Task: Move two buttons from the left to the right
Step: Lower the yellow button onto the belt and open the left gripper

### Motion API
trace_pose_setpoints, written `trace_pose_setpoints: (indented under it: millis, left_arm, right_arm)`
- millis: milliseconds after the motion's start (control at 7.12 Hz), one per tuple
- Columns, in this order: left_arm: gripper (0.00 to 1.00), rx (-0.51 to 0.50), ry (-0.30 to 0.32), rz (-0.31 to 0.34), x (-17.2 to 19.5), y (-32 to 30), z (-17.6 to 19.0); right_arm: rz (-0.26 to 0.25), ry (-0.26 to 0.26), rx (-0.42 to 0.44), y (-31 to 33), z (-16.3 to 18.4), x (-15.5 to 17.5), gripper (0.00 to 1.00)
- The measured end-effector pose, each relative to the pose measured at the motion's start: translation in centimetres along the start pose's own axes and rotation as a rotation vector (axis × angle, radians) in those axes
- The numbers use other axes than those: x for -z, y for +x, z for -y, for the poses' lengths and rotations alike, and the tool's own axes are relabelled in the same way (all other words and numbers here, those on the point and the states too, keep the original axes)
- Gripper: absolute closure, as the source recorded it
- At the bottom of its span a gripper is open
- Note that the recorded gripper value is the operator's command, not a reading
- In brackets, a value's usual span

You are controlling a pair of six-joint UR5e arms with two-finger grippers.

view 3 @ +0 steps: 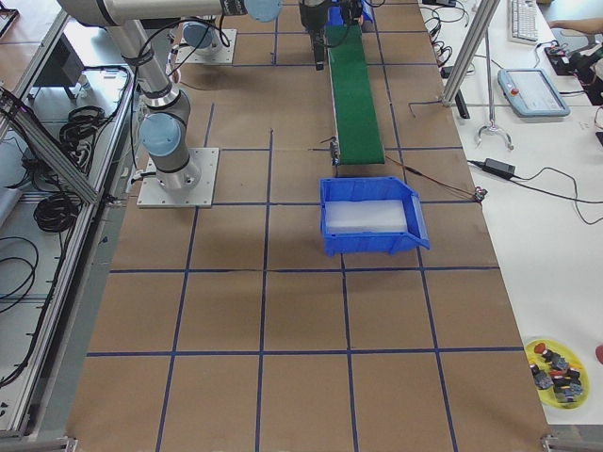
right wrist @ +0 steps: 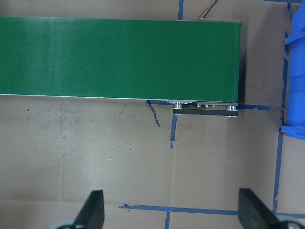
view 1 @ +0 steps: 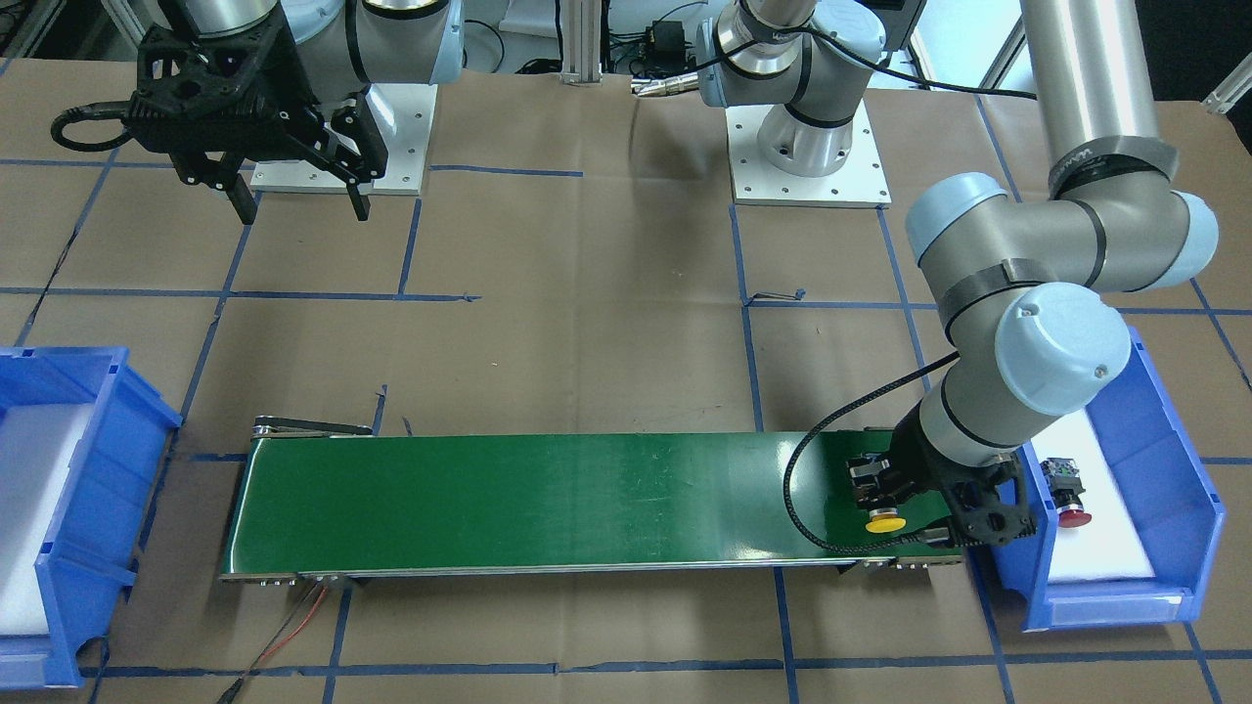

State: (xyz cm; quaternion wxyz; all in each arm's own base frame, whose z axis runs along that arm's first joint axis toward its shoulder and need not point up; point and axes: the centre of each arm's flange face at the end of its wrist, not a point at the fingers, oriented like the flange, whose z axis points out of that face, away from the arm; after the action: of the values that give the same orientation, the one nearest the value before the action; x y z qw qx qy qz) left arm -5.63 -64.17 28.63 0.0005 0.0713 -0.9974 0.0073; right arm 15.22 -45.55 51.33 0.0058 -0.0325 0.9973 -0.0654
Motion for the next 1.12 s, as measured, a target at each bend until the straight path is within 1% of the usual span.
trace_pose_setpoints:
  millis: [140, 281, 421, 561, 842, 982, 1123]
  left_arm:
    - [1.00, 0.004, 0.006, 0.000, -1.6, 0.1, -0.7]
    - [0.97, 0.006, 0.011, 0.001, -2.6, 0.1, -1.5]
    - [0.27, 0.006, 0.013, 0.001, -3.0, 0.1, -2.3]
    - [0.01, 0.005, 0.014, 0.001, -3.2, 0.1, -2.8]
    - [0.00, 0.004, 0.038, 0.000, -2.3, 0.1, -2.5]
    - [0.00, 0.007, 0.059, -0.001, -1.2, -0.1, -2.1]
    - [0.00, 0.012, 0.085, -0.002, 0.7, -0.4, -1.4]
  right_arm:
    - [0.000, 0.000, 0.000, 0.0, 0.0, 0.0, 0.00]
    - [0.000, 0.000, 0.000, 0.0, 0.0, 0.0, 0.00]
    - [0.000, 0.000, 0.000, 0.0, 0.0, 0.0, 0.00]
    - [0.000, 0.000, 0.000, 0.0, 0.0, 0.0, 0.00]
    - [0.000, 0.000, -0.001, 0.0, 0.0, 0.0, 0.00]
    - [0.000, 0.000, -0.001, 0.0, 0.0, 0.0, 0.00]
    - [0.000, 0.000, -0.001, 0.0, 0.0, 0.0, 0.00]
